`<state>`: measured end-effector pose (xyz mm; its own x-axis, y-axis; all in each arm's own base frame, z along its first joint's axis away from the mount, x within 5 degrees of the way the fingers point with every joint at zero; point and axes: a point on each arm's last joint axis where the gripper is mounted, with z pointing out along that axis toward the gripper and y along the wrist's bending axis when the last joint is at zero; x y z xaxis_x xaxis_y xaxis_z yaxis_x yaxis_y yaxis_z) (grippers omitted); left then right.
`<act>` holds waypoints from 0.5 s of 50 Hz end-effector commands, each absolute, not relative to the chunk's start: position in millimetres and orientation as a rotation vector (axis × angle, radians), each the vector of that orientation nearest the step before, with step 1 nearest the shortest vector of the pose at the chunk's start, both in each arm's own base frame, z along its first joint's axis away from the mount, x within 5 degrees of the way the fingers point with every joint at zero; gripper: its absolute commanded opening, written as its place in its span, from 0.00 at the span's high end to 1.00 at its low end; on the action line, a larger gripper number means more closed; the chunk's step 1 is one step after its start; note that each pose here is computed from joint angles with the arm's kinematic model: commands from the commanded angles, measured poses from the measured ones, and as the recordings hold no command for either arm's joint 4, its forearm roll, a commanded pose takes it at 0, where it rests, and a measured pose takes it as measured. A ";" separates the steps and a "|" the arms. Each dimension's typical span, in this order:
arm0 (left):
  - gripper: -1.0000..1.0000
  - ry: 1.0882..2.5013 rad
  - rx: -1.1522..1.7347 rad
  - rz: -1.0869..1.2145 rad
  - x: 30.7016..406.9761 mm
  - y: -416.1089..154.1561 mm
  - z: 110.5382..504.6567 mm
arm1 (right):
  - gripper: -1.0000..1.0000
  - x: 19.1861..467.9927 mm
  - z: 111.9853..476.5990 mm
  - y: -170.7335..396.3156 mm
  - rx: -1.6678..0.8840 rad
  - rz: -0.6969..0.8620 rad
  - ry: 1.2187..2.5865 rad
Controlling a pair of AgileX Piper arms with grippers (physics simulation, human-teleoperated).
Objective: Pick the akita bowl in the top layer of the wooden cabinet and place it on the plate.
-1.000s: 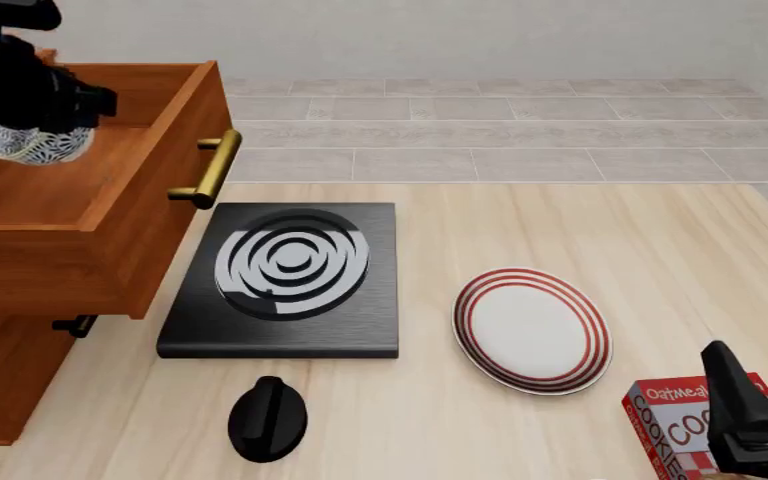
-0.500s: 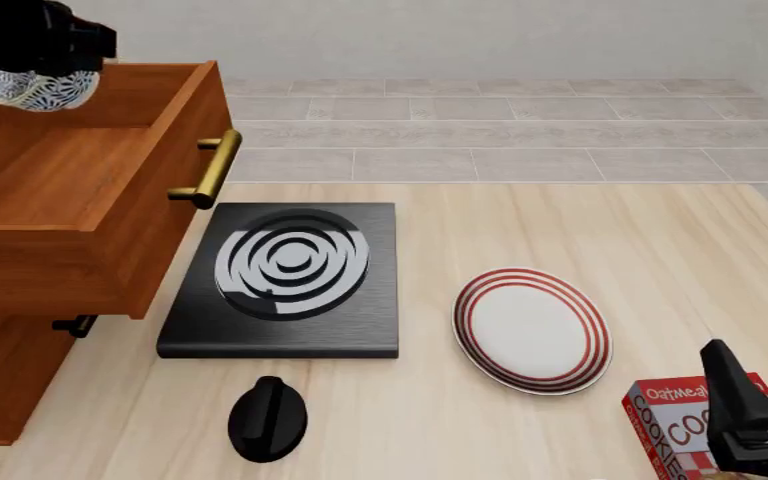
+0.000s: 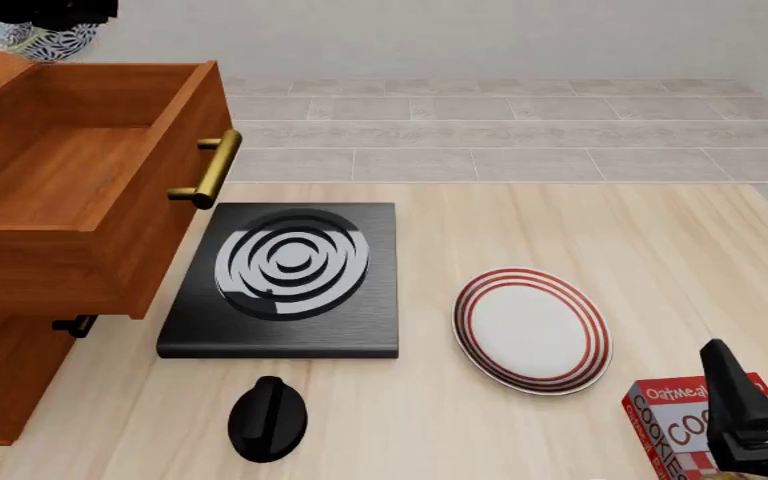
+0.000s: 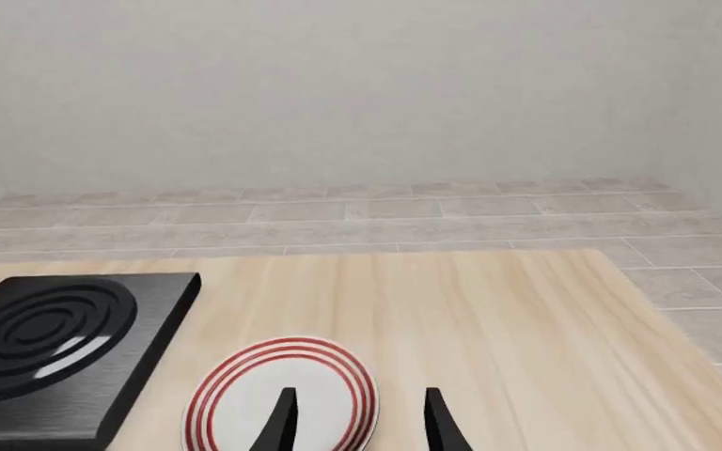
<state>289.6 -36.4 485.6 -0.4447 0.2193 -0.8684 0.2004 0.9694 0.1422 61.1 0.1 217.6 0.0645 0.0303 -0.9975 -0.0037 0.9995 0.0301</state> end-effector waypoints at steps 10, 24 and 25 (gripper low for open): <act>1.00 1.961 0.413 0.006 289.4 -59.6 500.8 | 0.00 59.4 217.4 0.1 0.022 0.026 1.506; 1.00 1.911 0.505 0.005 287.1 -74.8 500.4 | 0.00 59.6 217.5 0.1 0.023 0.026 1.505; 1.00 1.907 0.510 -0.002 287.0 -77.1 501.3 | 0.00 59.6 217.5 0.1 0.023 0.026 1.504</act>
<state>289.8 -66.9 497.5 -0.3462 0.3128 -0.8845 0.3129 0.9273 0.2054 59.9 0.1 217.6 0.0654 0.0313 -0.9974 -0.0034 0.9995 0.0311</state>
